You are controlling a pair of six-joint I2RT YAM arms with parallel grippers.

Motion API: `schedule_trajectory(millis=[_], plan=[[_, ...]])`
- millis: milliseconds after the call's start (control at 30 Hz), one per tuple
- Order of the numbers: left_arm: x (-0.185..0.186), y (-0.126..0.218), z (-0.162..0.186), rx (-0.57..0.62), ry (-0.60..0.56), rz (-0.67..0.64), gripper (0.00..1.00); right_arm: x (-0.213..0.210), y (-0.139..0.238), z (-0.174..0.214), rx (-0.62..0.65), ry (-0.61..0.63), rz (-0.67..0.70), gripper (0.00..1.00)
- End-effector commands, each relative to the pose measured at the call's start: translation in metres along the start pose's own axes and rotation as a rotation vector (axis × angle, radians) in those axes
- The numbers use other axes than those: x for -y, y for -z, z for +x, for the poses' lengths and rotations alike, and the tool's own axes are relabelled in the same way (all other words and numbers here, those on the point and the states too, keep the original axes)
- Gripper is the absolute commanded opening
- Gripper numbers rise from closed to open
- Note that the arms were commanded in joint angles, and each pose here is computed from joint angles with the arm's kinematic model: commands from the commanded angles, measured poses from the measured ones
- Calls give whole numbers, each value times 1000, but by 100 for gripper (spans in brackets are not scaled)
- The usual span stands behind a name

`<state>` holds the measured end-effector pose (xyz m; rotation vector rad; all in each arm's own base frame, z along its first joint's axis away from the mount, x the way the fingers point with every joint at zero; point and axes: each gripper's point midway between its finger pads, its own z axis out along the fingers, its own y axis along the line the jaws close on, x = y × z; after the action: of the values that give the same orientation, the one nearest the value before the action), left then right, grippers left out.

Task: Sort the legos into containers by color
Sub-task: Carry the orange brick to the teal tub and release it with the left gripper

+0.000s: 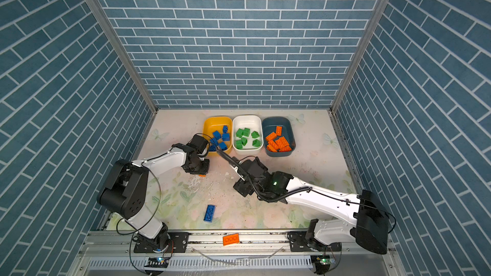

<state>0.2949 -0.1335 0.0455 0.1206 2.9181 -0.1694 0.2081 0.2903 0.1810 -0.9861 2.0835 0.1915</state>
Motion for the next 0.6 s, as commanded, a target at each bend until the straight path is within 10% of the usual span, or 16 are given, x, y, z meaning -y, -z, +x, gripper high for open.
schedule_trajectory(millis=[0, 233, 567], plan=[[36, 46, -1, 51, -36, 121, 20, 49, 16, 6, 3, -321, 208, 99], [121, 91, -43, 312, -179, 319, 20, 123, 36, 91, -49, -681, 583, 98], [276, 93, -106, 422, -267, 648, 22, 125, 69, 115, -54, -736, 496, 98]])
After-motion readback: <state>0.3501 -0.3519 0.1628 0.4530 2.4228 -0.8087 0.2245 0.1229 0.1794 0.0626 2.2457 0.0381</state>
